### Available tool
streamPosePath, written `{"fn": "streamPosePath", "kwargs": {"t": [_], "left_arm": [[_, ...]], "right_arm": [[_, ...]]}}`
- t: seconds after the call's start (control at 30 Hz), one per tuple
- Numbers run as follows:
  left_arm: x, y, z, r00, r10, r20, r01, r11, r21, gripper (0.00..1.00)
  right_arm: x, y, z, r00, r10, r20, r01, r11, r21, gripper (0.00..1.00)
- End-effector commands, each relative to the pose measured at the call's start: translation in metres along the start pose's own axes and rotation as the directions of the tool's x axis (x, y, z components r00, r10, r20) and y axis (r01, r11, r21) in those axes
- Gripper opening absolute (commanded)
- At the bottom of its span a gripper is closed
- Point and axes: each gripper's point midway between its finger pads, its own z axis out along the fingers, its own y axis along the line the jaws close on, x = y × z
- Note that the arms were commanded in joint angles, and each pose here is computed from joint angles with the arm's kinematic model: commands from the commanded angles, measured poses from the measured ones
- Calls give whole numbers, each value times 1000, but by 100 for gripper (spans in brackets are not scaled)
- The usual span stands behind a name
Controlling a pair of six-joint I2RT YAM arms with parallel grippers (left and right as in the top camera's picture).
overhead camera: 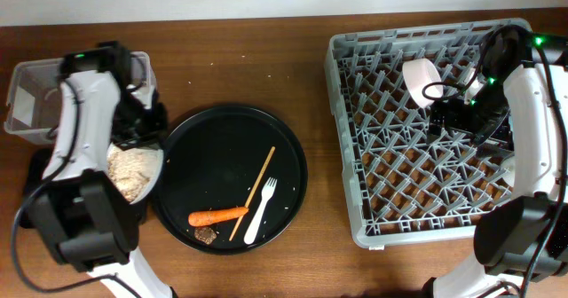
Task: Sort waste into correct bins and load items into the dishwasher rack
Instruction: 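Tip the bowl over the black tray to dump rice and shells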
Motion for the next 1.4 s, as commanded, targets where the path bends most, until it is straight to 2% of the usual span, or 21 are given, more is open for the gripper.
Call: {"fn": "streamPosePath", "kwargs": {"t": [0.0,0.13,0.4,0.67,0.73,0.97,1.03,1.07,1.1,1.13,1.17,1.2,1.23,1.27,1.33,1.37], "left_arm": [[-1,4,-35,994,20,106,-37,986,165,0],[1,18,-49,990,-31,135,-10,957,289,0],[-2,33,-82,966,-128,225,-20,829,559,0],[-4,54,-113,921,-246,302,-44,705,708,0],[-3,61,-126,900,-286,328,-67,653,754,0],[5,83,-134,876,-376,303,-12,610,792,0],[7,85,-139,869,-383,314,-27,596,803,0],[7,87,-142,858,-370,356,-75,597,799,0],[8,89,-140,860,-392,326,-37,590,807,0],[11,88,-143,860,-384,336,-57,581,812,0],[7,94,-139,854,-380,354,-56,610,791,0],[9,92,-139,862,-401,310,-22,582,813,0],[8,92,-141,854,-368,369,-86,599,796,0],[7,94,-139,857,-387,341,-51,593,803,0],[6,93,-139,852,-368,371,-87,600,795,0],[10,90,-139,864,-399,307,-34,561,827,0]], "right_arm": [[2,-2,2,1000,5,-12,-5,1000,12,99],[2,-2,2,1000,6,-12,-6,1000,12,99],[2,-2,2,1000,6,-12,-6,1000,12,99],[2,-2,2,1000,6,-12,-6,1000,12,99],[2,-2,2,1000,6,-12,-6,1000,12,99],[2,-2,2,1000,6,-12,-6,1000,12,99],[2,-2,2,1000,5,-12,-5,1000,12,99],[2,-2,2,1000,6,-12,-6,1000,12,99],[2,-2,2,1000,6,-12,-6,1000,12,99],[2,-2,2,1000,6,-13,-6,1000,12,99],[2,-2,2,1000,6,-12,-6,1000,12,99],[2,-2,2,1000,6,-12,-6,1000,12,99],[2,-2,2,1000,6,-12,-6,1000,12,99],[2,-2,2,1000,6,-12,-6,1000,12,99],[2,-2,2,1000,6,-12,-6,1000,12,99],[2,-2,2,1000,6,-12,-6,1000,12,99]]}}
